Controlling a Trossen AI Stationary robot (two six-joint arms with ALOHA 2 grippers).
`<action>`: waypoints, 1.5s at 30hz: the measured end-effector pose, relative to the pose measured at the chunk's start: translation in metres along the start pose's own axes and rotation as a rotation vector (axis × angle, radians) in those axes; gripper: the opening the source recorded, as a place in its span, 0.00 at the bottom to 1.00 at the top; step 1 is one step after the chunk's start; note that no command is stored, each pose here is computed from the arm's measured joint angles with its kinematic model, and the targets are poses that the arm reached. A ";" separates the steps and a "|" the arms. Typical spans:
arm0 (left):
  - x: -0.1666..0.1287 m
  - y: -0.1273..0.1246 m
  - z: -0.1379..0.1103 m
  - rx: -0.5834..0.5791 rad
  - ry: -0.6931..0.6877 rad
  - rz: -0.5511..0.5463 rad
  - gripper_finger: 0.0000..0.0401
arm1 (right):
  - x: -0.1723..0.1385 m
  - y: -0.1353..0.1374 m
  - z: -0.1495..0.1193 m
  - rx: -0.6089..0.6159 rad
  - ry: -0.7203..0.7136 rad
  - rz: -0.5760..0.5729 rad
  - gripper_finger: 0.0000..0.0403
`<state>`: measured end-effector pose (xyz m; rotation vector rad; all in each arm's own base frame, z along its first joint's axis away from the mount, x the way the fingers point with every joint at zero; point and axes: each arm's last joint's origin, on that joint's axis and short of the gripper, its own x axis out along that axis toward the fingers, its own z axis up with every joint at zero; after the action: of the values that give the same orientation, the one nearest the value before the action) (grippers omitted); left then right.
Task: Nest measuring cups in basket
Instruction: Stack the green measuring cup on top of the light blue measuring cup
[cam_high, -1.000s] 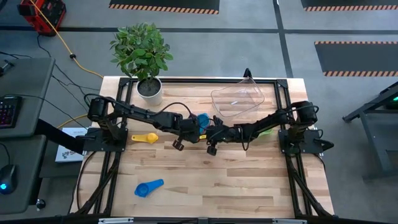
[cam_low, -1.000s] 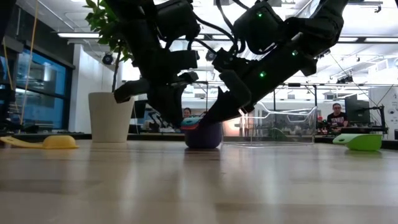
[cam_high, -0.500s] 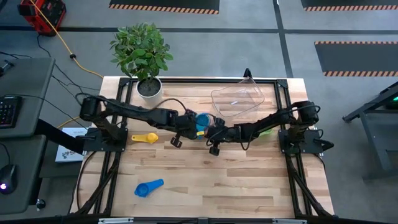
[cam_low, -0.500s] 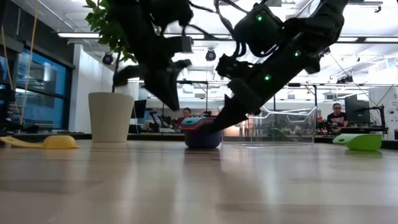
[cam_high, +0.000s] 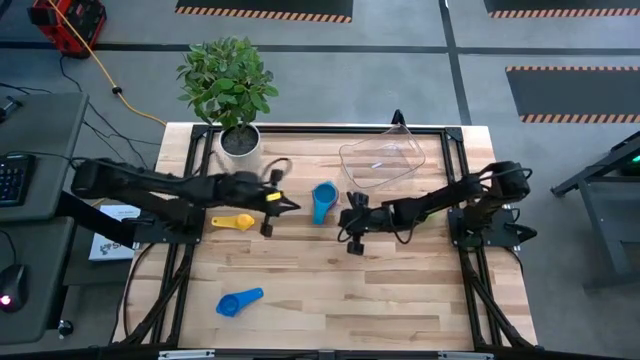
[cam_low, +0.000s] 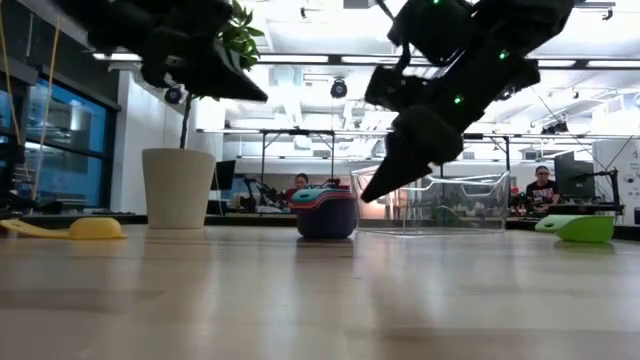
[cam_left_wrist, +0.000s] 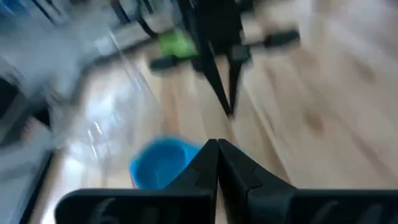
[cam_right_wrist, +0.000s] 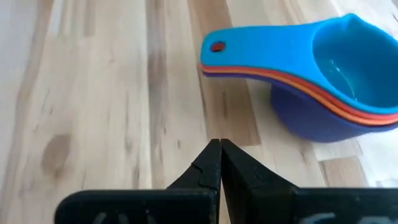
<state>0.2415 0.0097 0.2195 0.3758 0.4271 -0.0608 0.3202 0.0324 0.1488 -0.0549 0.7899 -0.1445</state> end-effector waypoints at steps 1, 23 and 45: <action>-0.005 -0.003 -0.007 -0.012 -0.053 0.022 0.00 | -0.004 0.001 0.000 -0.014 0.010 0.001 0.00; -0.034 -0.013 -0.027 -0.043 -0.215 0.081 0.00 | -0.034 -0.003 0.004 -0.038 0.037 -0.035 0.00; -0.034 -0.014 -0.027 -0.079 -0.214 0.070 0.00 | -0.063 -0.003 0.005 -0.023 0.042 -0.109 0.00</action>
<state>0.1984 0.0057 0.2059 0.3023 0.2039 -0.0154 0.2795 0.0393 0.1972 -0.1173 0.8311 -0.2399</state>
